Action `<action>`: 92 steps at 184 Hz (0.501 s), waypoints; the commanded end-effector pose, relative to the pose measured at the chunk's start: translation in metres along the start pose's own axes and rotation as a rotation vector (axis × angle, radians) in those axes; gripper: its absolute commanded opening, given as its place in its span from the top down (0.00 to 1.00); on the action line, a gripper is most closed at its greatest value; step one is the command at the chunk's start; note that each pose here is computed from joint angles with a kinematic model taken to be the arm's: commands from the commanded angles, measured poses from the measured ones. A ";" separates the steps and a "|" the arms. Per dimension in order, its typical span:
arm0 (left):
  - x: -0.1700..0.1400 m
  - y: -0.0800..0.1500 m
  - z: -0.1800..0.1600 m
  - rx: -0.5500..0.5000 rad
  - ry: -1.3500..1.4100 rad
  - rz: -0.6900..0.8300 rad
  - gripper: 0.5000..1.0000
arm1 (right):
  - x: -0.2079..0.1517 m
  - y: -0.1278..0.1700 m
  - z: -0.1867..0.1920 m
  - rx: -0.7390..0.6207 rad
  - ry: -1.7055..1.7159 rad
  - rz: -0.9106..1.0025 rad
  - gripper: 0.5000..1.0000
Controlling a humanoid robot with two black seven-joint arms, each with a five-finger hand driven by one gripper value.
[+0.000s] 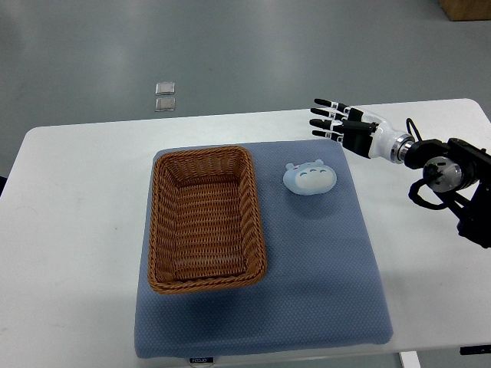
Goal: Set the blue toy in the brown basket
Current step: 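Move the right hand toward the pale blue plush toy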
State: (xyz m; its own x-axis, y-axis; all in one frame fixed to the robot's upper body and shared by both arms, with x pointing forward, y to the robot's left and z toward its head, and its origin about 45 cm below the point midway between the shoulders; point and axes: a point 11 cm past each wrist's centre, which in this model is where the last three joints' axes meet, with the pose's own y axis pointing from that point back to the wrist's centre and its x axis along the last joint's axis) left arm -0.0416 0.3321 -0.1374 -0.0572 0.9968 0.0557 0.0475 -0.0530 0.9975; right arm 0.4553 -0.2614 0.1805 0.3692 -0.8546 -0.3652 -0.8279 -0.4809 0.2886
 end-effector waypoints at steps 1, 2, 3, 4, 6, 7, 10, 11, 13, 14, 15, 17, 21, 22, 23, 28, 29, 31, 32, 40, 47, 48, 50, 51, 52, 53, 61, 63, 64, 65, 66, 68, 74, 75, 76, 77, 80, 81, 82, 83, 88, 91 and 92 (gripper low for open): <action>0.000 0.000 0.000 0.002 -0.001 0.000 0.00 | 0.000 0.000 0.002 -0.002 0.001 0.001 0.16; 0.000 0.000 0.000 0.003 -0.001 0.000 0.00 | 0.000 0.000 0.002 -0.002 0.001 -0.001 0.16; 0.000 0.000 0.000 0.003 -0.001 0.000 0.00 | 0.000 0.000 0.002 -0.002 0.001 -0.001 0.16; 0.000 0.000 0.000 0.003 -0.001 0.000 0.00 | 0.000 0.000 0.002 -0.002 0.001 -0.001 0.16; 0.000 0.000 -0.001 0.005 -0.001 0.000 0.00 | 0.000 0.000 0.002 -0.002 0.001 -0.001 0.16; 0.000 0.000 -0.001 0.005 -0.001 0.000 0.00 | 0.000 0.000 0.003 -0.002 0.004 -0.002 0.16; 0.000 0.000 -0.001 0.005 -0.001 -0.002 0.00 | 0.000 0.000 0.003 -0.004 0.006 -0.001 0.16; 0.000 0.000 -0.001 0.006 -0.001 -0.002 0.00 | 0.000 0.000 0.003 -0.004 0.007 -0.003 0.16; 0.000 0.000 -0.001 0.006 -0.001 -0.002 0.00 | -0.001 0.000 0.003 -0.005 0.010 -0.004 0.16; 0.000 0.000 -0.001 0.006 -0.001 -0.002 0.00 | -0.001 0.000 0.003 -0.005 0.010 -0.004 0.16; 0.000 0.000 -0.001 0.006 -0.001 -0.002 0.00 | -0.001 0.000 0.003 -0.005 0.010 -0.004 0.16; 0.000 0.000 -0.001 0.008 -0.001 -0.002 0.00 | -0.001 0.000 0.003 -0.007 0.014 -0.004 0.16; 0.000 0.000 -0.001 0.008 -0.001 -0.002 0.00 | -0.001 0.000 0.004 -0.010 0.024 -0.004 0.16; 0.000 0.000 -0.001 0.008 -0.001 -0.002 0.00 | -0.001 0.000 0.004 -0.011 0.029 -0.004 0.16; 0.000 0.000 -0.001 0.008 -0.001 -0.002 0.00 | -0.001 0.000 0.004 -0.012 0.037 -0.004 0.16; 0.000 0.000 -0.001 0.008 -0.001 -0.002 0.00 | -0.001 0.000 0.004 -0.013 0.051 -0.004 0.16; 0.000 0.000 -0.001 0.008 -0.001 -0.002 0.00 | -0.001 0.000 0.004 -0.011 0.060 -0.004 0.16; 0.000 0.000 -0.001 0.008 -0.001 -0.002 0.00 | -0.001 0.000 0.005 -0.011 0.066 -0.006 0.16; 0.000 0.000 -0.001 0.008 -0.001 -0.002 0.00 | -0.001 0.000 0.005 -0.011 0.066 -0.006 0.16; 0.000 0.000 -0.001 0.008 -0.001 -0.002 0.00 | -0.001 0.000 0.003 0.002 0.095 -0.007 0.16; 0.000 0.000 -0.001 0.008 -0.001 0.000 0.00 | -0.001 0.000 0.000 0.020 0.121 -0.006 0.16; 0.000 0.000 -0.001 0.008 -0.001 0.000 0.00 | -0.001 0.000 0.000 0.020 0.121 -0.006 0.16; 0.000 0.000 -0.001 0.006 -0.001 0.000 0.00 | -0.002 0.000 -0.001 0.025 0.127 -0.008 0.16; 0.000 0.000 -0.001 0.006 0.001 0.000 0.00 | -0.002 0.000 -0.001 0.028 0.131 -0.008 0.16; 0.000 0.000 -0.001 0.006 0.001 0.000 0.00 | -0.002 0.000 -0.001 0.028 0.132 -0.008 0.16; 0.000 0.000 -0.001 0.006 0.001 0.000 0.00 | -0.002 0.000 -0.002 0.029 0.136 -0.009 0.16; 0.000 0.000 -0.001 0.006 0.001 0.001 0.00 | -0.003 0.000 -0.003 0.035 0.151 -0.011 0.16; 0.000 0.000 0.000 0.005 0.001 0.001 0.00 | -0.002 0.000 -0.004 0.035 0.154 -0.010 0.16; 0.000 0.000 0.000 0.005 0.001 0.001 0.00 | -0.002 0.000 -0.004 0.035 0.154 -0.010 0.16; 0.001 0.000 0.000 0.005 0.002 0.004 0.00 | -0.002 0.000 -0.004 0.036 0.157 -0.012 0.16; 0.001 0.000 0.000 0.005 0.002 0.004 0.00 | -0.002 0.000 -0.004 0.036 0.157 -0.012 0.16; 0.002 0.000 0.001 0.003 0.002 0.006 0.00 | -0.003 0.000 -0.003 0.033 0.160 -0.012 0.16; 0.004 0.000 0.002 0.003 0.001 0.012 0.00 | -0.003 -0.001 -0.004 0.031 0.170 -0.015 0.16; 0.004 0.000 0.002 0.003 0.001 0.012 0.00 | -0.003 -0.001 -0.004 0.031 0.170 -0.015 0.16; 0.004 0.000 0.002 0.003 0.001 0.015 0.00 | -0.003 0.000 -0.005 0.031 0.174 -0.014 0.16; 0.004 0.000 0.002 0.003 0.001 0.015 0.00 | -0.003 0.000 -0.005 0.031 0.174 -0.014 0.16; 0.005 0.000 0.002 0.003 0.001 0.016 0.00 | -0.003 -0.001 -0.005 0.029 0.183 -0.017 0.16; 0.005 0.000 0.002 0.003 0.001 0.016 0.00 | -0.003 -0.001 -0.005 0.029 0.183 -0.017 0.16; 0.005 0.000 0.003 0.001 0.001 0.018 0.00 | -0.004 -0.001 -0.005 0.027 0.189 -0.019 0.16; 0.005 0.000 0.003 0.001 0.001 0.018 0.00 | -0.004 -0.001 -0.005 0.027 0.189 -0.019 0.16; 0.007 0.000 0.003 0.000 0.001 0.029 0.00 | -0.007 -0.002 -0.006 0.026 0.213 -0.029 0.16; 0.008 0.000 0.003 0.000 0.001 0.030 0.00 | -0.008 -0.002 -0.007 0.024 0.222 -0.034 0.16; 0.008 0.000 0.004 -0.001 -0.001 0.032 0.00 | -0.009 -0.001 -0.007 0.024 0.234 -0.039 0.16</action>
State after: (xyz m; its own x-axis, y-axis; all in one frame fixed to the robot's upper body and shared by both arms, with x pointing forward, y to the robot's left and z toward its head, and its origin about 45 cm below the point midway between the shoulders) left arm -0.0406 0.3355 -0.1370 -0.0575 0.9961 0.0670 0.0522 -0.0640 0.9966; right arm 0.4563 -0.2593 0.1850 0.4450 -0.8699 -0.2129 -0.8335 -0.4892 0.2569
